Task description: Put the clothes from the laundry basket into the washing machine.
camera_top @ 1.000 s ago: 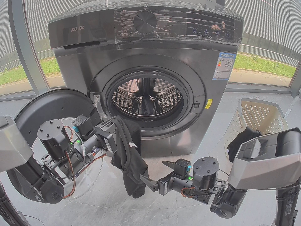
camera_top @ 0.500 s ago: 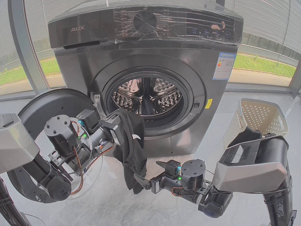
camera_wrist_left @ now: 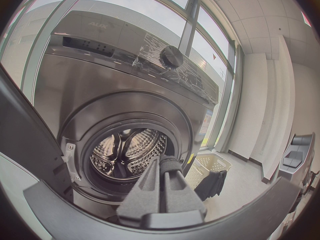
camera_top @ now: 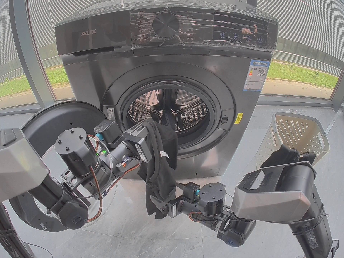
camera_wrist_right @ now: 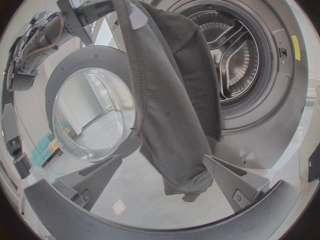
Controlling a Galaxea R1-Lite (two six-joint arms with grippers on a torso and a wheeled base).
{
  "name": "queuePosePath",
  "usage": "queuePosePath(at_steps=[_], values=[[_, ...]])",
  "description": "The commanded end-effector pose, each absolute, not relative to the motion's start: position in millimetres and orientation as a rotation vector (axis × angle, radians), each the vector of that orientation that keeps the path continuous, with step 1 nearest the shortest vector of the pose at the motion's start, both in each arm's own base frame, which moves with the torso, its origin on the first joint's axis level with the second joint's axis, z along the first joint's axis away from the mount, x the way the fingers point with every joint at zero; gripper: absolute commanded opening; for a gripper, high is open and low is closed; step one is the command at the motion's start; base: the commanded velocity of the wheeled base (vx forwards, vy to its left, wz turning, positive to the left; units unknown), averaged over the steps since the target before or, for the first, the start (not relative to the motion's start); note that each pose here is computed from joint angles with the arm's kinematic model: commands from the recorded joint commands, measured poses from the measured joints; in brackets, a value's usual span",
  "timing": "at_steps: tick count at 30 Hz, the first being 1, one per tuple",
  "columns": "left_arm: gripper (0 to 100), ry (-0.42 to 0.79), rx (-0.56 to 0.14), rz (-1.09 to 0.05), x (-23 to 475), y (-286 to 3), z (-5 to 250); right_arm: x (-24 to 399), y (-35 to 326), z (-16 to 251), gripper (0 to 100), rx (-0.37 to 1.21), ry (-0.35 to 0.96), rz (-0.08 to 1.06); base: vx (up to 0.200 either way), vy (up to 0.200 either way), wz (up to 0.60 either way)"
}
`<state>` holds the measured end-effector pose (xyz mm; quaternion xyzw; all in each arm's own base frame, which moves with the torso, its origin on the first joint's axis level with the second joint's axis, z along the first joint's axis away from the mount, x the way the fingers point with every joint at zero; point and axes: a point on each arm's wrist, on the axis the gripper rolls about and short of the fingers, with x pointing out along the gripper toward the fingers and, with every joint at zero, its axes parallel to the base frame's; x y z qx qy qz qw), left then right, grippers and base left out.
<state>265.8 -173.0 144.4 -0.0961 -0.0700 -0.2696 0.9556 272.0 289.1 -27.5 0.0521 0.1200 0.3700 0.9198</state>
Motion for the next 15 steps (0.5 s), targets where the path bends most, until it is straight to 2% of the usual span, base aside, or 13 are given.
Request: queuePosePath(at_steps=[1, 12, 13, 15], values=[[0, -0.136, -0.222, -0.574, 262, -180, 145, 284, 294, -30, 100, 0.121, 0.210, 0.731, 0.000, 0.000, 0.00], [0, -0.114, -0.226, -0.569, 262, -179, 140, 303, 298, -29, 100, 0.150, 0.145, 0.670, 0.000, 0.000, 0.00], [0, -0.114, -0.226, -0.566, 262, -178, 140, 303, 298, -29, 0, 0.149, 0.147, 0.670, 0.000, 0.000, 0.00], [0, -0.101, -0.220, -0.559, 263, -177, 136, 303, 298, -28, 0, 0.152, 0.136, 0.671, 0.000, 0.000, 0.00]])
